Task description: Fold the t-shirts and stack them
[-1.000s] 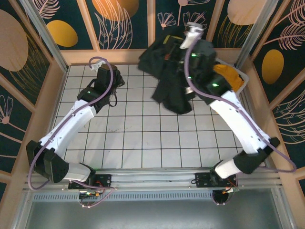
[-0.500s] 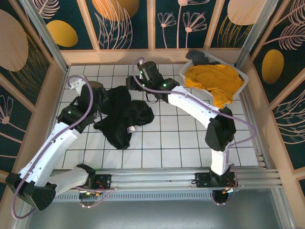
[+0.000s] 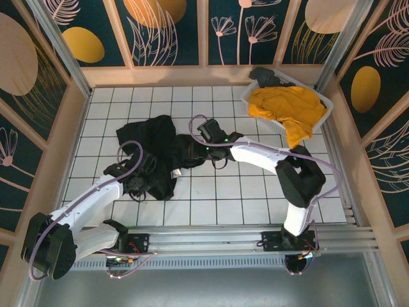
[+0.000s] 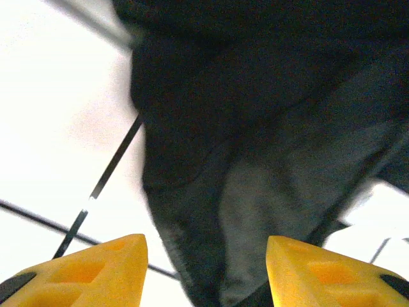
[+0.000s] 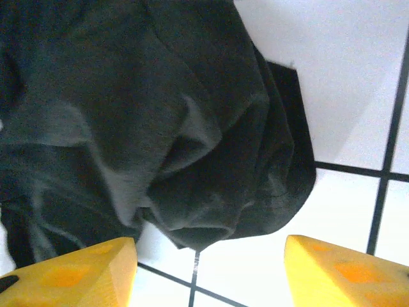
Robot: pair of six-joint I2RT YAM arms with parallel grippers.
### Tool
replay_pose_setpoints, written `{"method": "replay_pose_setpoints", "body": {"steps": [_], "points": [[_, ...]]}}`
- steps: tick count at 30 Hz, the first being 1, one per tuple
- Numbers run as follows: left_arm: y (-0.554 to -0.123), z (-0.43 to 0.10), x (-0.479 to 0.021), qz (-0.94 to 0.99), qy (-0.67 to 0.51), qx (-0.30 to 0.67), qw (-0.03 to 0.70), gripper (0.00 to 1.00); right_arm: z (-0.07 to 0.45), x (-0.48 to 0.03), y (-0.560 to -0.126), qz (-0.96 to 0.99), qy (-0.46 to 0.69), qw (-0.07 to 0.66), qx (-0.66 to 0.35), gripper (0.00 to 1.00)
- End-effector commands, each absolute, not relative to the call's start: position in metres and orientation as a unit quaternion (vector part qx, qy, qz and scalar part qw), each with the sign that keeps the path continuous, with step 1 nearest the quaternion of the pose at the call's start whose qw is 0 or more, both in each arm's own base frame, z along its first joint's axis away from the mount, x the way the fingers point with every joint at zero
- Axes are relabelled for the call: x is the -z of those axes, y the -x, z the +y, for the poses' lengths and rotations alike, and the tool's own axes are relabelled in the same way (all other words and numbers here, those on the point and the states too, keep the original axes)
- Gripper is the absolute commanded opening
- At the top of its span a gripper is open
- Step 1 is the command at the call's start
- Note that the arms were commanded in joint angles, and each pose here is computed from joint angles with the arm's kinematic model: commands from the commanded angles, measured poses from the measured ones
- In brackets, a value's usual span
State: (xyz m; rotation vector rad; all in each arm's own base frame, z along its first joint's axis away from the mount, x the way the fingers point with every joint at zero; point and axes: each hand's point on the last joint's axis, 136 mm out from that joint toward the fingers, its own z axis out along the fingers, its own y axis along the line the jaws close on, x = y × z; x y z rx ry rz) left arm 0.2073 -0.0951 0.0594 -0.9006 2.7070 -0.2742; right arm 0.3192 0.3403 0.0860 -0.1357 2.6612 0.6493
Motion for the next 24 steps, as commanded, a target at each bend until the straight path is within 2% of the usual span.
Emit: {"method": "replay_pose_setpoints", "body": {"steps": [1, 2, 4, 8, 15, 20, 24], "points": [[-0.217, -0.126, -0.06, 0.913, 0.342, 0.186, 0.12, 0.55, 0.342, -0.065, -0.332, 0.955, 0.01, 0.176, -0.24, 0.59], [-0.223, -0.129, -0.065, 0.91, 0.343, 0.194, 0.127, 0.55, 0.341, -0.061, -0.337, 0.955, 0.002, 0.174, -0.24, 0.55], [-0.238, -0.133, -0.078, 0.906, 0.339, 0.206, 0.15, 0.56, 0.338, -0.056, -0.347, 0.954, -0.01, 0.173, -0.245, 0.4], [-0.269, -0.145, -0.107, 0.899, 0.327, 0.225, 0.186, 0.58, 0.329, -0.053, -0.361, 0.955, -0.024, 0.172, -0.241, 0.0], [-0.315, -0.156, -0.125, 0.894, 0.33, 0.212, 0.217, 0.71, 0.307, -0.061, -0.349, 0.955, -0.035, 0.181, -0.234, 0.0], [-0.337, -0.151, -0.12, 0.922, 0.296, 0.131, 0.214, 0.73, 0.292, -0.07, -0.341, 0.953, -0.044, 0.194, -0.23, 0.0], [-0.344, -0.147, -0.112, 0.933, 0.277, 0.094, 0.211, 0.81, 0.285, -0.076, -0.344, 0.949, -0.052, 0.197, -0.238, 0.0]]}}
